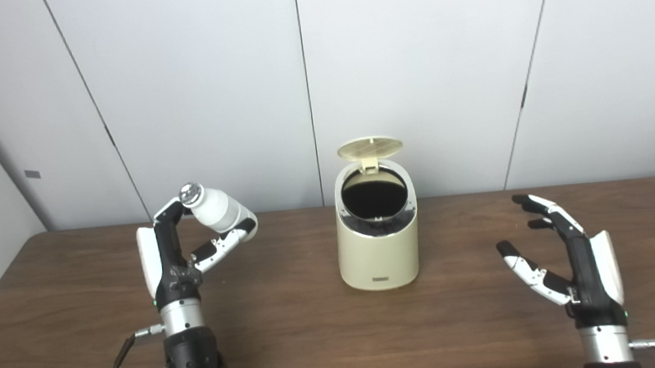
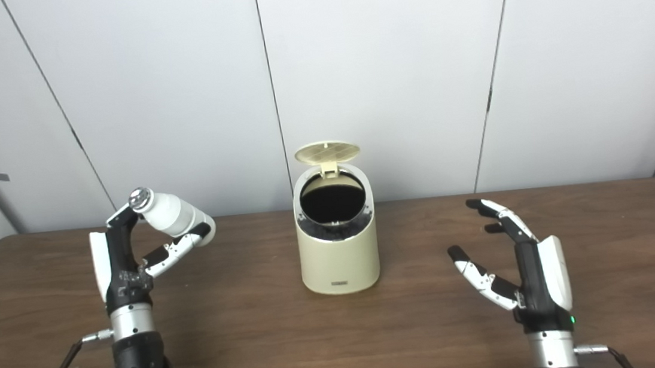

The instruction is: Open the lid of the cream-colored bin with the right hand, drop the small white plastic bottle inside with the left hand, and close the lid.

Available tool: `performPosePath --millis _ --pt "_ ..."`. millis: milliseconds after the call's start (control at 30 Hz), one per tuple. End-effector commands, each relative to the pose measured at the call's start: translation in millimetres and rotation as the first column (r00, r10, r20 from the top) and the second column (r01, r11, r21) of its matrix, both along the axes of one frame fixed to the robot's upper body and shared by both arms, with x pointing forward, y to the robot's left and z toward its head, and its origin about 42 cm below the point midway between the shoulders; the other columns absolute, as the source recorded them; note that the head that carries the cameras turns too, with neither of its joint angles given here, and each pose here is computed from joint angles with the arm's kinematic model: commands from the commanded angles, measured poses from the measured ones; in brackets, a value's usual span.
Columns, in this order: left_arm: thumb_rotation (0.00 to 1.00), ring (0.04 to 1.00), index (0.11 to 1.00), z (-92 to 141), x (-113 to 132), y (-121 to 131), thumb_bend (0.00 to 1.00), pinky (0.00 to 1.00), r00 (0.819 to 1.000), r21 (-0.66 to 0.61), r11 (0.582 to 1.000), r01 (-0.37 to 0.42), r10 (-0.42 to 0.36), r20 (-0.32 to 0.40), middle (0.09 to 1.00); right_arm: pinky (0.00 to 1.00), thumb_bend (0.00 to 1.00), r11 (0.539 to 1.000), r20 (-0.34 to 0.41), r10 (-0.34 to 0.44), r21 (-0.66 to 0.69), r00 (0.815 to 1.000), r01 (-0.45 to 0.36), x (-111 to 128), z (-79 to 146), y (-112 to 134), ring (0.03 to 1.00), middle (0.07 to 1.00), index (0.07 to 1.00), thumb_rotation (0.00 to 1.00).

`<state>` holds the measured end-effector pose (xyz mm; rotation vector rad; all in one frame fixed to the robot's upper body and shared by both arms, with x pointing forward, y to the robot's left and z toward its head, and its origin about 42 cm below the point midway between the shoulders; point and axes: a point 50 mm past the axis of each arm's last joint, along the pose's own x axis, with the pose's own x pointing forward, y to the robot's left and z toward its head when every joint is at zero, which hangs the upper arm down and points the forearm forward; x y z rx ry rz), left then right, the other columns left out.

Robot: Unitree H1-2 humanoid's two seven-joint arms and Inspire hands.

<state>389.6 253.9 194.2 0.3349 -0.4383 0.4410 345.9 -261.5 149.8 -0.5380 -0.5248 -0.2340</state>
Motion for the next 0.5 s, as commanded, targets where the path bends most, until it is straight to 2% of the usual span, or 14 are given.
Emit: performPosePath --millis 0,233,367,467 --pt "0.00 0.744 0.458 32 4 -11 0.52 0.75 0.996 -0.005 0.999 0.039 -0.038 0.085 0.505 0.67 0.30 1.000 0.017 -0.004 0.021 1.000 0.004 4 11 1 0.779 0.787 0.740 0.37" --pt "0.00 0.769 0.464 56 -2 -32 0.52 0.77 0.987 -0.058 0.987 0.153 -0.149 0.068 0.498 0.66 0.33 0.999 -0.019 -0.039 0.022 0.999 0.040 16 39 -5 0.766 0.786 0.757 0.43" --pt "0.00 0.759 0.457 69 -4 -46 0.52 0.73 0.981 -0.043 0.981 0.190 -0.188 0.051 0.504 0.65 0.33 0.999 -0.015 -0.022 0.032 1.000 0.022 25 53 -6 0.763 0.793 0.774 0.31" --pt "0.00 0.748 0.452 75 -4 -55 0.52 0.71 0.976 -0.013 0.977 0.212 -0.212 0.045 0.511 0.63 0.33 1.000 -0.007 -0.007 0.030 1.000 0.007 29 60 -6 0.755 0.791 0.780 0.27"
